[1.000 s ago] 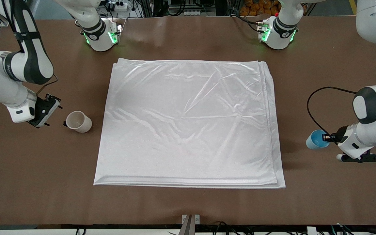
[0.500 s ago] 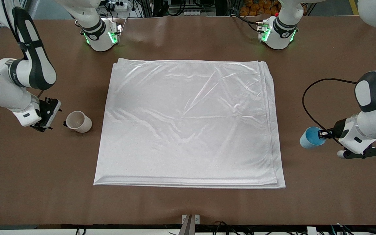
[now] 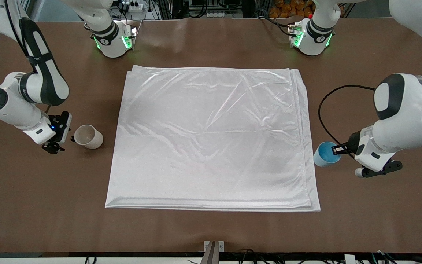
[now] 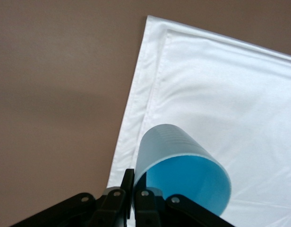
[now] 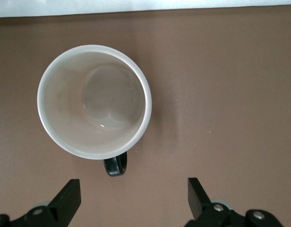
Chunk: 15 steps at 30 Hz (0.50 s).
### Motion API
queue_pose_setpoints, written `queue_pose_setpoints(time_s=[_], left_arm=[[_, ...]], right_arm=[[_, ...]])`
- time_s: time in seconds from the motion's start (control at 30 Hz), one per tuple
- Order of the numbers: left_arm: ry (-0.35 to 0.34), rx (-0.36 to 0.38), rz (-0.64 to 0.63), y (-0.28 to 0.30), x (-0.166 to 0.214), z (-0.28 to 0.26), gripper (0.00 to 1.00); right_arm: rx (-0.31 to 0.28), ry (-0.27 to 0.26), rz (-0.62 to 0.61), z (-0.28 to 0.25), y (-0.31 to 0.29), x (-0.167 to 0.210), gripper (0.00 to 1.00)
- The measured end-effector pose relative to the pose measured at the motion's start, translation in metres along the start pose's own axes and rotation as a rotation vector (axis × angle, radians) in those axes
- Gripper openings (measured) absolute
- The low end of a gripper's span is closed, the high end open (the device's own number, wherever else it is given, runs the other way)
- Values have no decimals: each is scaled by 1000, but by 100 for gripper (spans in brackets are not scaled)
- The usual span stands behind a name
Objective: Place blue cup into white mug on cloth
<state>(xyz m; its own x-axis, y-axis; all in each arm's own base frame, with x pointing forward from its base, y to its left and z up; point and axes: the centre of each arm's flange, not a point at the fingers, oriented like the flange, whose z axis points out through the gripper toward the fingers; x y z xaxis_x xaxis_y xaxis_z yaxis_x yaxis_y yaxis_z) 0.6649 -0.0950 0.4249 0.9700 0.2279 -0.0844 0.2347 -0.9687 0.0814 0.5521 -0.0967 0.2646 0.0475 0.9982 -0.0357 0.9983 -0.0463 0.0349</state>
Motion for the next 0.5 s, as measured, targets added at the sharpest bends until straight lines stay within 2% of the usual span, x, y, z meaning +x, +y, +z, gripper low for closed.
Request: queue_pose_setpoints(time_s=[0.5], left_arm=[[-19,-28,-89,51,-23,2,5]], right_arm=[[25,11,-110,31,-3,1,100]])
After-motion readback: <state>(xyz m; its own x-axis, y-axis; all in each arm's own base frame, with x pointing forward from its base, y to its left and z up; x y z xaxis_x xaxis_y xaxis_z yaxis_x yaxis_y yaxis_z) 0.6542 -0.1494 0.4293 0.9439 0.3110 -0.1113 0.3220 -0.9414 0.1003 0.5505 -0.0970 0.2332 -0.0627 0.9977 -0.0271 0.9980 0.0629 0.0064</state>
